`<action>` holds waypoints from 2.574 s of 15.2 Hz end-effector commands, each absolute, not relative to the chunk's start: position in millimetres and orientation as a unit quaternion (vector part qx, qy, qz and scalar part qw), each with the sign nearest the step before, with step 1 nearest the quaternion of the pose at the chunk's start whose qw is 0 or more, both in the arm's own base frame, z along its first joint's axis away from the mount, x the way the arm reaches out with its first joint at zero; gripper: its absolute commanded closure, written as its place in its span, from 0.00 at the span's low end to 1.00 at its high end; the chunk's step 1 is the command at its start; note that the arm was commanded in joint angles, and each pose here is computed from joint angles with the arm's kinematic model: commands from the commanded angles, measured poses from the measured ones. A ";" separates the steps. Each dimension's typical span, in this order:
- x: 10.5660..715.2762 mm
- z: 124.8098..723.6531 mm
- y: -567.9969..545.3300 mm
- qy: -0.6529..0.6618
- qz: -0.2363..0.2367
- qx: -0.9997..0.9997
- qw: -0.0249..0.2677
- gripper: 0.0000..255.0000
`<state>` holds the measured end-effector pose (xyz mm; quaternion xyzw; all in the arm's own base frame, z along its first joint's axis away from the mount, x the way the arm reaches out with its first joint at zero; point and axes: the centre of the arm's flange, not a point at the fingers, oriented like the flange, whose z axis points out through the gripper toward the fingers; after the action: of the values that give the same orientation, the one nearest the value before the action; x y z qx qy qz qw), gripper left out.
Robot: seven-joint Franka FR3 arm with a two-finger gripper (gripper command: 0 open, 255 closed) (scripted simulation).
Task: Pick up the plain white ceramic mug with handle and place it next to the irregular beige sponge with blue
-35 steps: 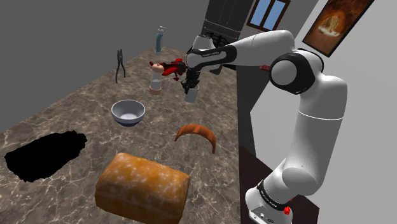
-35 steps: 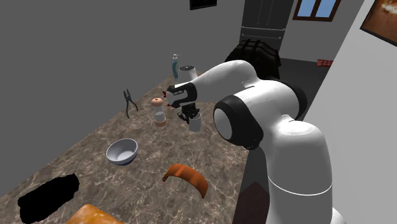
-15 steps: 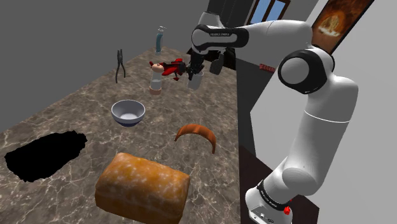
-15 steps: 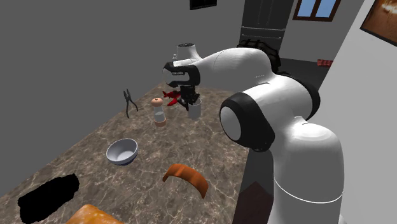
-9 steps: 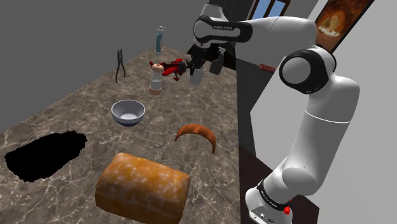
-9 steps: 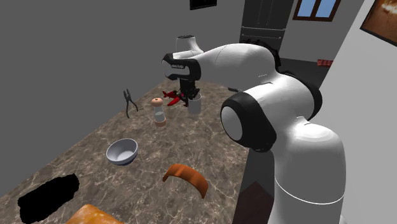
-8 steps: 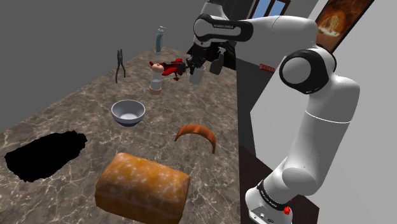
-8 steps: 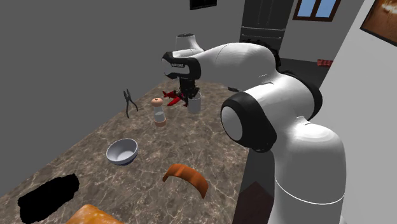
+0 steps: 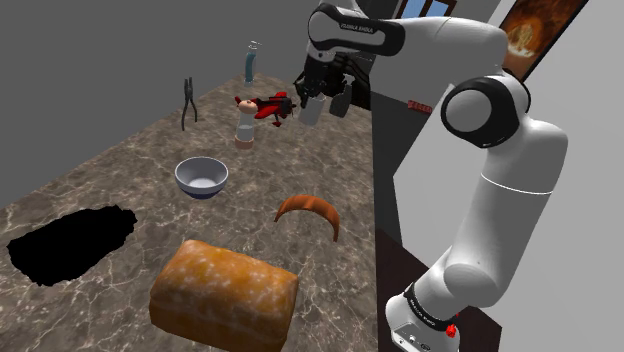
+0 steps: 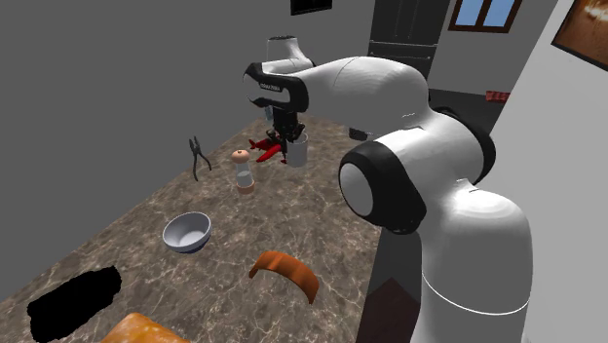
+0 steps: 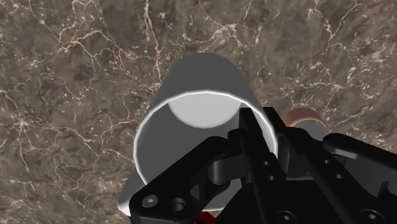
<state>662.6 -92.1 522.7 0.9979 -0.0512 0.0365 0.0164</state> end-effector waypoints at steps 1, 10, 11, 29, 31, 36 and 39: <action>657.2 522.8 -72.3 -0.051 0.036 0.998 0.016 1.00; 623.4 523.2 41.6 -0.051 0.036 0.998 0.016 1.00; 619.7 523.2 54.2 -0.051 0.036 0.998 0.016 1.00; 552.2 523.9 282.0 -0.051 0.036 0.998 0.016 1.00; 544.7 524.0 307.3 -0.051 0.036 0.998 0.016 1.00; 526.0 524.2 370.6 -0.051 0.036 0.998 0.016 1.00; 514.7 524.3 408.5 -0.051 0.036 0.998 0.016 1.00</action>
<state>516.5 393.7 521.4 0.9979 -0.0503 0.0365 0.0163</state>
